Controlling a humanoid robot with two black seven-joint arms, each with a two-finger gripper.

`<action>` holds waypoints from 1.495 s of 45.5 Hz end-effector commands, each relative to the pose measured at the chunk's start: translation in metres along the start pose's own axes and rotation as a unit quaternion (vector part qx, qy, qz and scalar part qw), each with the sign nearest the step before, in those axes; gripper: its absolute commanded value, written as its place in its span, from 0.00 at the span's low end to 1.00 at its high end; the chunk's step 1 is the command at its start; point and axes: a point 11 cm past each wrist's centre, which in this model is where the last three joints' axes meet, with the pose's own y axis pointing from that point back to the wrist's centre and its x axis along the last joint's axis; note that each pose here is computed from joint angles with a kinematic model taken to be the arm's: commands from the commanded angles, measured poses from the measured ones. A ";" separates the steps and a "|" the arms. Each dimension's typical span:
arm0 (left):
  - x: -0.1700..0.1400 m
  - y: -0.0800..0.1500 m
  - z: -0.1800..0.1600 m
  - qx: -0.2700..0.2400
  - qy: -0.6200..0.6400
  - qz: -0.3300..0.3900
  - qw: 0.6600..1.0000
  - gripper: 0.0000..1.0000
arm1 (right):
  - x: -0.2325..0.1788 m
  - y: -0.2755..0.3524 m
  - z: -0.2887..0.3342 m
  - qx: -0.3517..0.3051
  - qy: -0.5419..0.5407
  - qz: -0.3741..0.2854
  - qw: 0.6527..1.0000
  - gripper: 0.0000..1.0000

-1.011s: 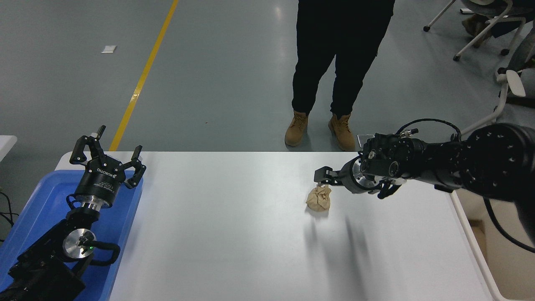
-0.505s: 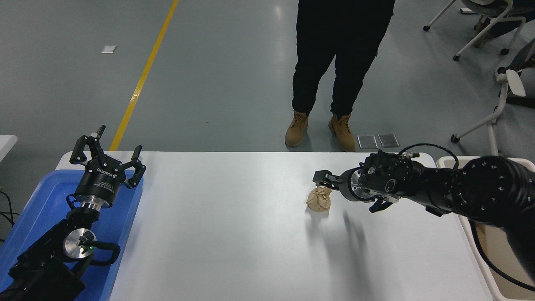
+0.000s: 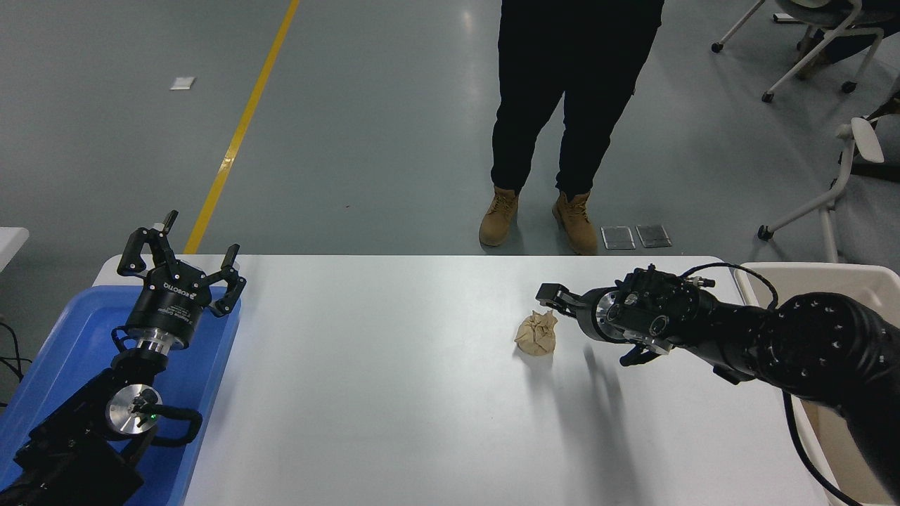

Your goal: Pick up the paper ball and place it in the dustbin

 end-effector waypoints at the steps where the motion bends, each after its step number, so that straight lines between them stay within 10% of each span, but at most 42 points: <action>1: 0.000 0.000 0.000 0.000 0.000 0.001 1.000 0.98 | -0.009 -0.001 -0.001 0.004 -0.007 -0.012 1.000 1.00; 23: 0.000 0.000 0.000 0.000 0.000 0.001 1.000 0.98 | -0.024 -0.004 -0.005 0.022 -0.029 -0.023 0.999 0.94; 37: 0.000 0.000 0.000 0.000 0.000 0.001 1.000 0.98 | -0.030 -0.007 0.000 0.042 0.068 0.000 0.997 0.00; 68: 0.000 0.000 0.000 0.000 0.000 0.000 1.000 0.98 | -0.021 -0.002 -0.013 0.050 0.103 0.005 0.993 0.00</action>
